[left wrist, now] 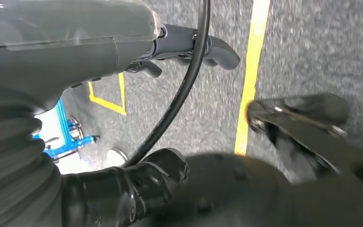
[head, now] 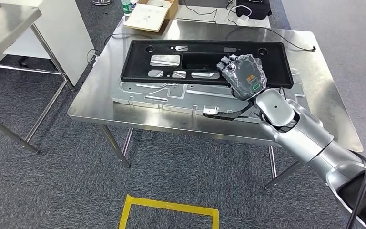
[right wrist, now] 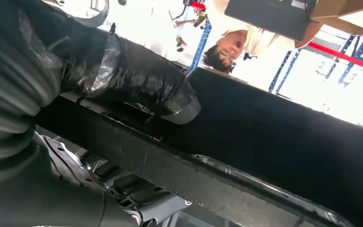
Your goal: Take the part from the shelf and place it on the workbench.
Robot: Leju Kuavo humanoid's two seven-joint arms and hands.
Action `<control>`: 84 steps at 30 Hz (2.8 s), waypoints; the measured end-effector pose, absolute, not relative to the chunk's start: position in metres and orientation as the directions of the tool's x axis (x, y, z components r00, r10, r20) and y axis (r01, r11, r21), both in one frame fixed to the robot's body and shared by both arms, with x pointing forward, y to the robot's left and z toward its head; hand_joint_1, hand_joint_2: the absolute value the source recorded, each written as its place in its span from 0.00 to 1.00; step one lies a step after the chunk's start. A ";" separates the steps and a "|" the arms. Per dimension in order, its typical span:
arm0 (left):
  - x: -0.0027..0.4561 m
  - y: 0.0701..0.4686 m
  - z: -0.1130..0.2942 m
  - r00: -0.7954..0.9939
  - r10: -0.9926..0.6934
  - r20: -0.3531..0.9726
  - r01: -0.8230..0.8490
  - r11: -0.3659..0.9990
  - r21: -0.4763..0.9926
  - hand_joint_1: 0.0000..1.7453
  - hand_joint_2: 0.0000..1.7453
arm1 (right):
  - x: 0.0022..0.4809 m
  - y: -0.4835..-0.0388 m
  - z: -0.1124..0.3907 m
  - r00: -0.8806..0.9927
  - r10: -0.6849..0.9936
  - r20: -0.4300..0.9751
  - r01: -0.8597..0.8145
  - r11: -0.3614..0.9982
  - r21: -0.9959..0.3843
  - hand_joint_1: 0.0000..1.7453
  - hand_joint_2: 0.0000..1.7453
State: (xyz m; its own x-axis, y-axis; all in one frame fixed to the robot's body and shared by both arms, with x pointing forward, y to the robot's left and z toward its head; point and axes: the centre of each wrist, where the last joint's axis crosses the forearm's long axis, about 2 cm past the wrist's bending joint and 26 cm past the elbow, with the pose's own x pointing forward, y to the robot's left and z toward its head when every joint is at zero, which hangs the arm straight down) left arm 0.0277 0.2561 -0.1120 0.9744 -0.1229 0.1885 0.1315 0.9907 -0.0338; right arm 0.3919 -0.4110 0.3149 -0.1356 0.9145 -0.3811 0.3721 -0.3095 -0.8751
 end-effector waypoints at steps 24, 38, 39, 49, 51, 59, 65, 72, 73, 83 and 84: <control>0.029 0.257 -0.112 0.968 -0.156 0.199 0.167 0.985 -0.040 0.00 1.00 | 0.397 -0.494 0.281 0.016 0.955 -0.295 0.136 -0.295 -0.946 1.00 1.00; 0.030 0.257 -0.112 0.964 -0.166 0.209 0.180 0.983 -0.046 0.00 1.00 | 0.375 -0.556 0.242 0.159 0.959 -0.235 0.023 -0.241 -0.970 1.00 1.00; 0.030 0.258 -0.112 0.964 -0.167 0.209 0.180 0.983 -0.046 0.00 1.00 | 0.374 -0.558 0.241 0.161 0.958 -0.236 0.019 -0.242 -0.970 1.00 1.00; 0.031 0.260 -0.112 0.964 -0.168 0.208 0.180 0.983 -0.042 0.00 1.00 | 0.372 -0.559 0.231 0.166 0.959 -0.230 -0.005 -0.233 -0.973 1.00 1.00; 0.031 0.261 -0.112 0.964 -0.169 0.207 0.181 0.983 -0.040 0.00 1.00 | 0.372 -0.558 0.229 0.165 0.959 -0.229 -0.008 -0.231 -0.973 1.00 1.00; 0.032 0.261 -0.112 0.963 -0.175 0.207 0.187 0.982 -0.038 0.00 1.00 | 0.371 -0.558 0.226 0.168 0.960 -0.226 -0.012 -0.227 -0.974 1.00 1.00; 0.031 0.262 -0.112 0.961 -0.184 0.204 0.195 0.980 -0.034 0.00 1.00 | 0.369 -0.557 0.219 0.164 0.960 -0.226 -0.025 -0.225 -0.974 1.00 1.00; 0.031 0.264 -0.112 0.961 -0.190 0.203 0.200 0.979 -0.030 0.00 1.00 | 0.368 -0.554 0.214 0.162 0.963 -0.218 -0.028 -0.216 -0.976 1.00 1.00; 0.031 0.264 -0.112 0.961 -0.190 0.203 0.200 0.979 -0.030 0.00 1.00 | 0.368 -0.554 0.214 0.162 0.963 -0.218 -0.028 -0.216 -0.976 1.00 1.00; 0.032 0.265 -0.112 0.960 -0.192 0.204 0.202 0.979 -0.027 0.00 1.00 | 0.369 -0.552 0.212 0.159 0.964 -0.213 -0.028 -0.211 -0.977 1.00 1.00; 0.032 0.266 -0.112 0.960 -0.193 0.202 0.202 0.979 -0.025 0.00 1.00 | 0.369 -0.551 0.211 0.157 0.965 -0.210 -0.028 -0.208 -0.978 1.00 1.00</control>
